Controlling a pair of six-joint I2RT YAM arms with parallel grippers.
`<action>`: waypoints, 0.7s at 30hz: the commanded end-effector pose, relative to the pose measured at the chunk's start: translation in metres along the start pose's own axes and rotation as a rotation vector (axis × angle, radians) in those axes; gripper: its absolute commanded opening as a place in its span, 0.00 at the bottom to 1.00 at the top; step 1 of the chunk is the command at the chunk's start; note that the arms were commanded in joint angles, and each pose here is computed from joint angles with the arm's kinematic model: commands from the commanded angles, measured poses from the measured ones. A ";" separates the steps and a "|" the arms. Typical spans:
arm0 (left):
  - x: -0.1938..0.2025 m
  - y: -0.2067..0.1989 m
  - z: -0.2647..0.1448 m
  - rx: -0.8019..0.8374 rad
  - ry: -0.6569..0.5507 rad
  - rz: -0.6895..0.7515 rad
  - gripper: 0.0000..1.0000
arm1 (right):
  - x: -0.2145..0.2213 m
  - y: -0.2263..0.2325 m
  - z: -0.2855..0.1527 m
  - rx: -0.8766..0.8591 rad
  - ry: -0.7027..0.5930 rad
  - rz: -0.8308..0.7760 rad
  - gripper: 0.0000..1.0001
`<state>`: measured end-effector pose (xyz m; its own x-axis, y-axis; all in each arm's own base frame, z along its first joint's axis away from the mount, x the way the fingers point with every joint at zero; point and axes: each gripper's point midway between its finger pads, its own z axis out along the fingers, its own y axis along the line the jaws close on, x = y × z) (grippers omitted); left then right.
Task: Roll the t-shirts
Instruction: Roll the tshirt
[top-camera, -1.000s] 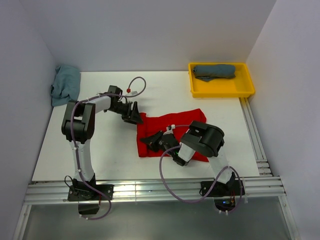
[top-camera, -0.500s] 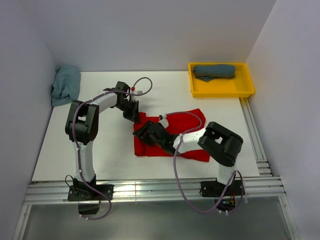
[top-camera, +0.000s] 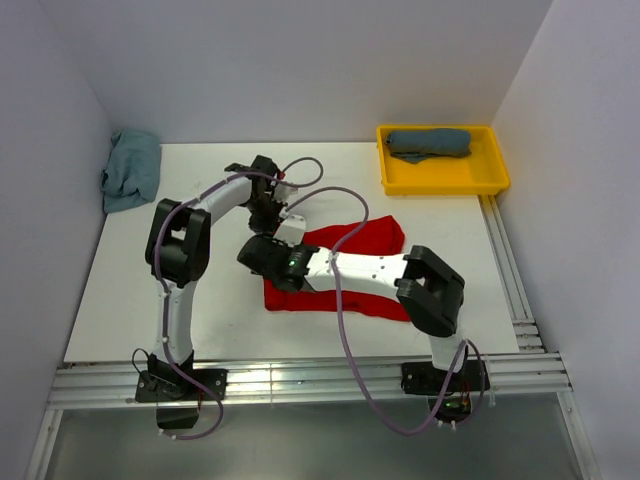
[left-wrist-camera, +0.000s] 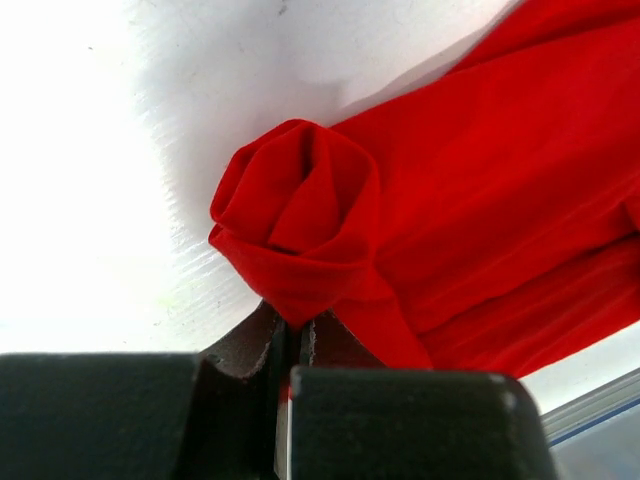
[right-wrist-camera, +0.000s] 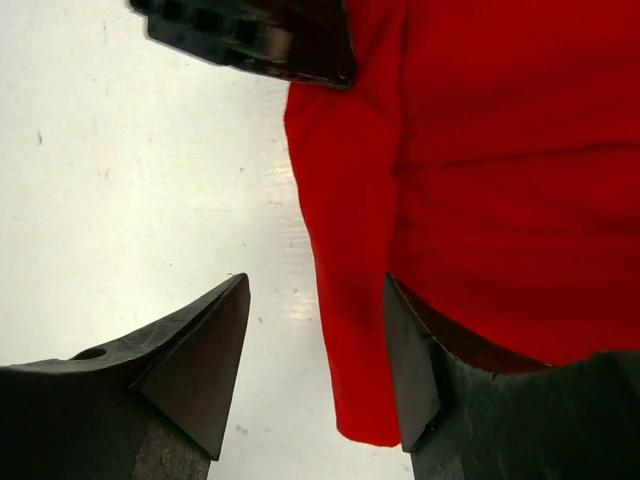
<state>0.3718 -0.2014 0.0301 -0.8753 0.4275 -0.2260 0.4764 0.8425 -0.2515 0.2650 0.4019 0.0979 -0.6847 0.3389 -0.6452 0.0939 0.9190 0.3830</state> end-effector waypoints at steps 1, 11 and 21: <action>0.005 0.006 0.001 -0.067 0.063 0.034 0.00 | -0.006 -0.014 0.002 0.123 -0.061 -0.162 0.61; -0.002 -0.004 0.008 -0.066 0.095 0.037 0.00 | 0.014 -0.009 0.031 0.193 -0.033 -0.293 0.58; -0.009 -0.009 0.007 -0.044 0.101 0.035 0.05 | 0.044 -0.020 0.046 0.221 0.023 -0.352 0.56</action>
<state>0.3720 -0.2081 0.0298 -0.8732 0.4696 -0.1306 0.4872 0.8498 -0.2012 0.2687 0.4052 0.0341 -0.7235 0.0234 -0.6900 0.0131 0.9997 0.0201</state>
